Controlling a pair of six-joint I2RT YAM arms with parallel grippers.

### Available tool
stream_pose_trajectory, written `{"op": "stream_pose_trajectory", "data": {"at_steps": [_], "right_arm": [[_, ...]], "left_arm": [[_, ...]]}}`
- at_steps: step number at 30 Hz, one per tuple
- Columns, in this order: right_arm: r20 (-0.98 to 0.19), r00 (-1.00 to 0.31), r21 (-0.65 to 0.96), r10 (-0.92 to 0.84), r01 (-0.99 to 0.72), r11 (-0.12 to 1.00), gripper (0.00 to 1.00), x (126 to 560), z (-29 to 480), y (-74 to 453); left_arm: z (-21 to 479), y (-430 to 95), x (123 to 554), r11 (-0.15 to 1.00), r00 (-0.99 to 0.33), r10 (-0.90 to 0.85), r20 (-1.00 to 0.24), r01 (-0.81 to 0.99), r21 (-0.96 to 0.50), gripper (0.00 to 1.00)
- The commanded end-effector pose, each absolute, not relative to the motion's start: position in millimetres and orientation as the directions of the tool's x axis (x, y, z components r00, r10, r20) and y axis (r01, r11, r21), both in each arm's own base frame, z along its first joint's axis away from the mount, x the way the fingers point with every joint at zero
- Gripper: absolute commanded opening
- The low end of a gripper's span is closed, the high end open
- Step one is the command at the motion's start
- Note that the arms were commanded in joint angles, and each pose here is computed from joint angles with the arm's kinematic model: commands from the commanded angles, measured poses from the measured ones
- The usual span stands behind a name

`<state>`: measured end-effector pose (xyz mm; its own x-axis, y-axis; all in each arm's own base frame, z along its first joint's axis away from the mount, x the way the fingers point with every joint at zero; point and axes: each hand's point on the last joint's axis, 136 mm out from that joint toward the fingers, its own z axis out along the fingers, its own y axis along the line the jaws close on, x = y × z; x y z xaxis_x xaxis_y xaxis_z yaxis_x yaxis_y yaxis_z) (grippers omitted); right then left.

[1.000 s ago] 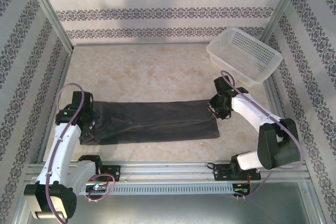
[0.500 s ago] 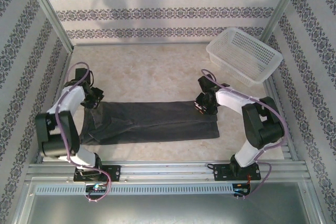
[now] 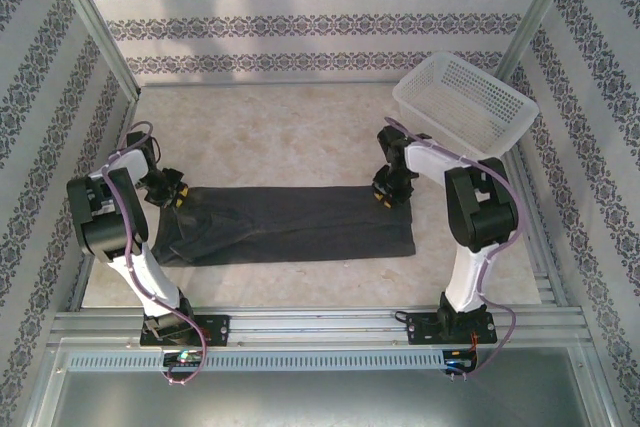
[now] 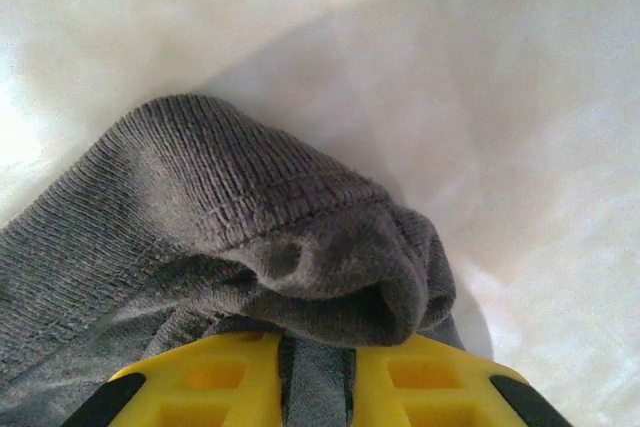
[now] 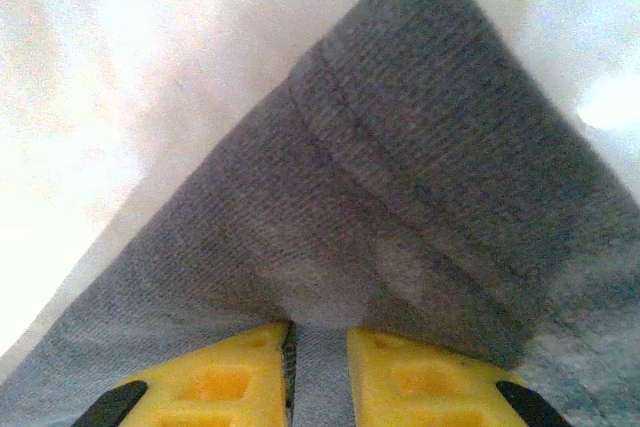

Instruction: Fold and stack the t-shirts

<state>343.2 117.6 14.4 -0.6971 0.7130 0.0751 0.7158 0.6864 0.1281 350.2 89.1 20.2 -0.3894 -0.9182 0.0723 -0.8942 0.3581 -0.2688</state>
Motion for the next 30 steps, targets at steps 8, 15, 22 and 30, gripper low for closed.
{"op": "stream_pose_trajectory", "data": {"at_steps": [8,15,22,30], "right_arm": [[0.059,-0.723,0.166,0.688,0.687,0.707,0.23,445,5,100],[-0.146,-0.846,0.469,0.512,0.396,0.789,0.32,502,91,141],[-0.261,-0.901,0.709,0.346,0.064,0.702,0.41,457,170,210],[-0.222,-0.939,0.819,0.262,-0.034,0.572,0.46,390,187,256]], "left_arm": [[16,116,427,0.439,-0.473,-0.881,-0.001,-0.816,-0.377,0.34],[100,110,448,0.573,-0.530,-0.815,-0.234,-0.676,-0.463,0.48],[109,27,403,0.603,-0.616,-0.762,-0.200,-0.564,-0.564,0.51],[80,3,383,0.698,-0.730,-0.655,-0.198,-0.483,-0.529,0.48]]}}
